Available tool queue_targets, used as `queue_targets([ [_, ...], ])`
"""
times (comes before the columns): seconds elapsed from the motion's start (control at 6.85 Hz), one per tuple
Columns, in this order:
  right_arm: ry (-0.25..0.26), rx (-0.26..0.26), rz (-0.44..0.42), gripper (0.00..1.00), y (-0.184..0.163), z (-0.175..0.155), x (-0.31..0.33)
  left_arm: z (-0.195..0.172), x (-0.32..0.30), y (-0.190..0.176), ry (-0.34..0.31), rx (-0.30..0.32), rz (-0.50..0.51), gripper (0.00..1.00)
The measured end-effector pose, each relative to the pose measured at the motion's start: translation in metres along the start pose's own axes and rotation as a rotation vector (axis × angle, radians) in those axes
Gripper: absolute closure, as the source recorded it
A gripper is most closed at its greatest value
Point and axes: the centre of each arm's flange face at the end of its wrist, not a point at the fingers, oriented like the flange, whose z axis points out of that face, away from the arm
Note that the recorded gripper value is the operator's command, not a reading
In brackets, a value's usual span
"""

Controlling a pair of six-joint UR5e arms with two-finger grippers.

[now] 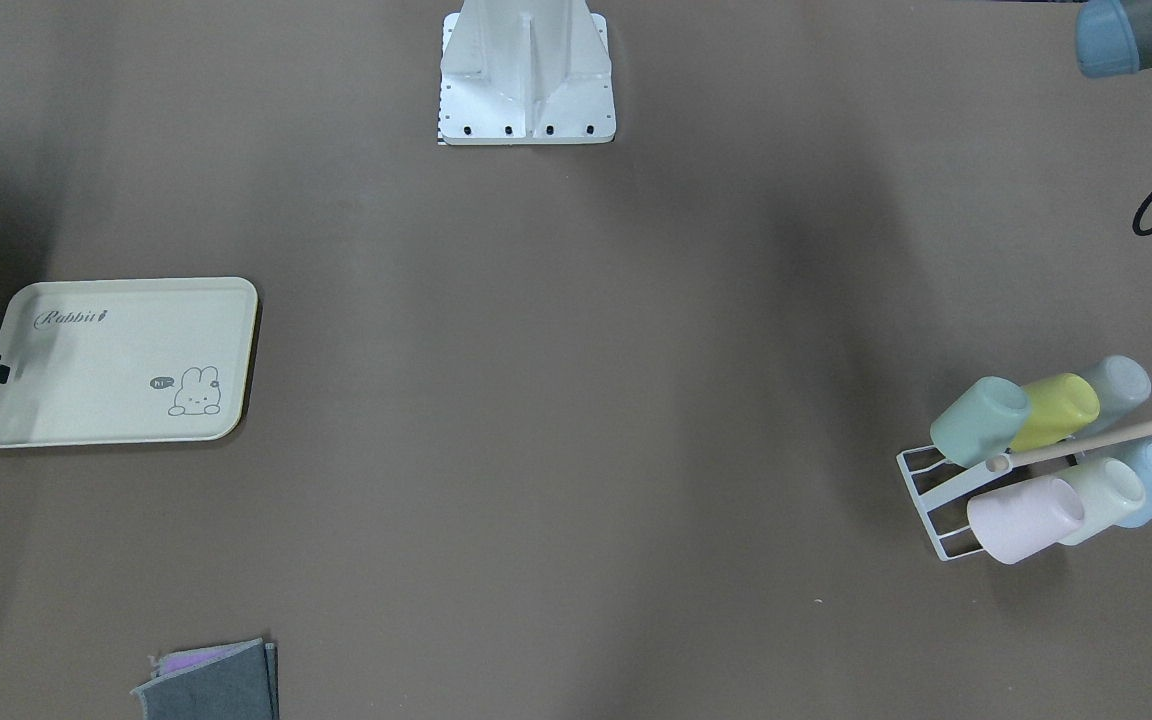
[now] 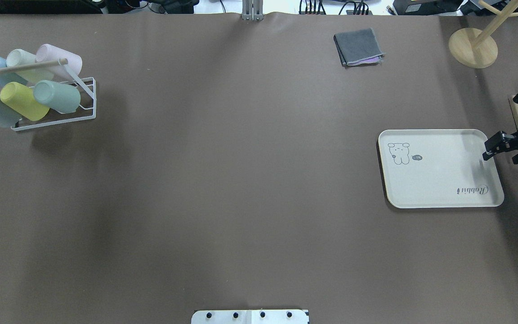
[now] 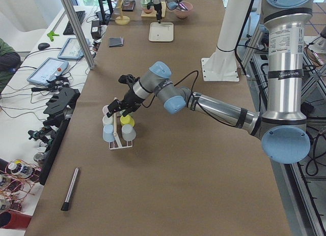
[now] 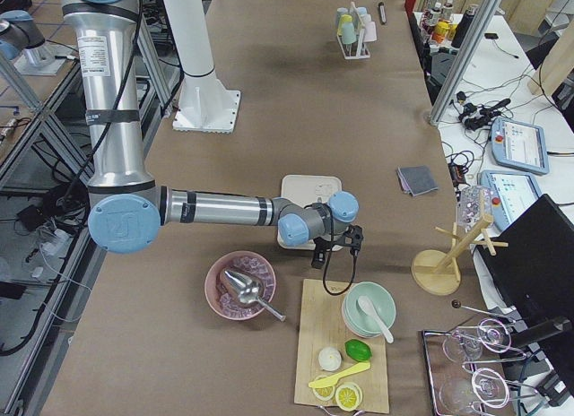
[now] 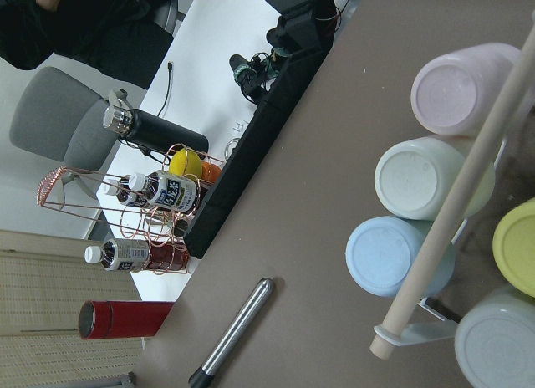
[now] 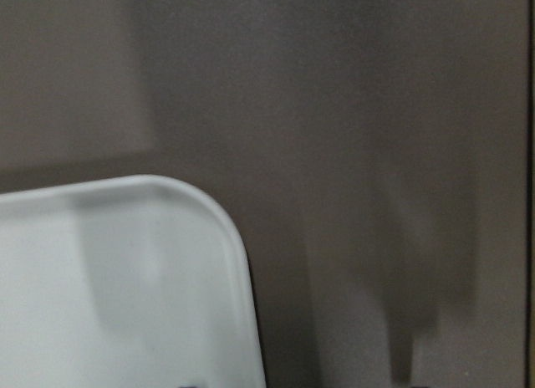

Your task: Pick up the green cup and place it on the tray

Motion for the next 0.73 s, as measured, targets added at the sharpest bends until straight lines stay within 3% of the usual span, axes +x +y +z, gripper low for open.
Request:
queue_targets([
  [0.44, -0.018, 0.015, -0.007, 1.00, 0.001, 0.003, -0.011, -0.022, 0.028, -0.041, -0.064, -0.059, 0.201, 0.01],
  [0.73, -0.024, 0.015, -0.010, 1.00, 0.003, 0.002, -0.012, -0.019, 0.063, -0.059, -0.132, -0.097, 0.380, 0.01],
])
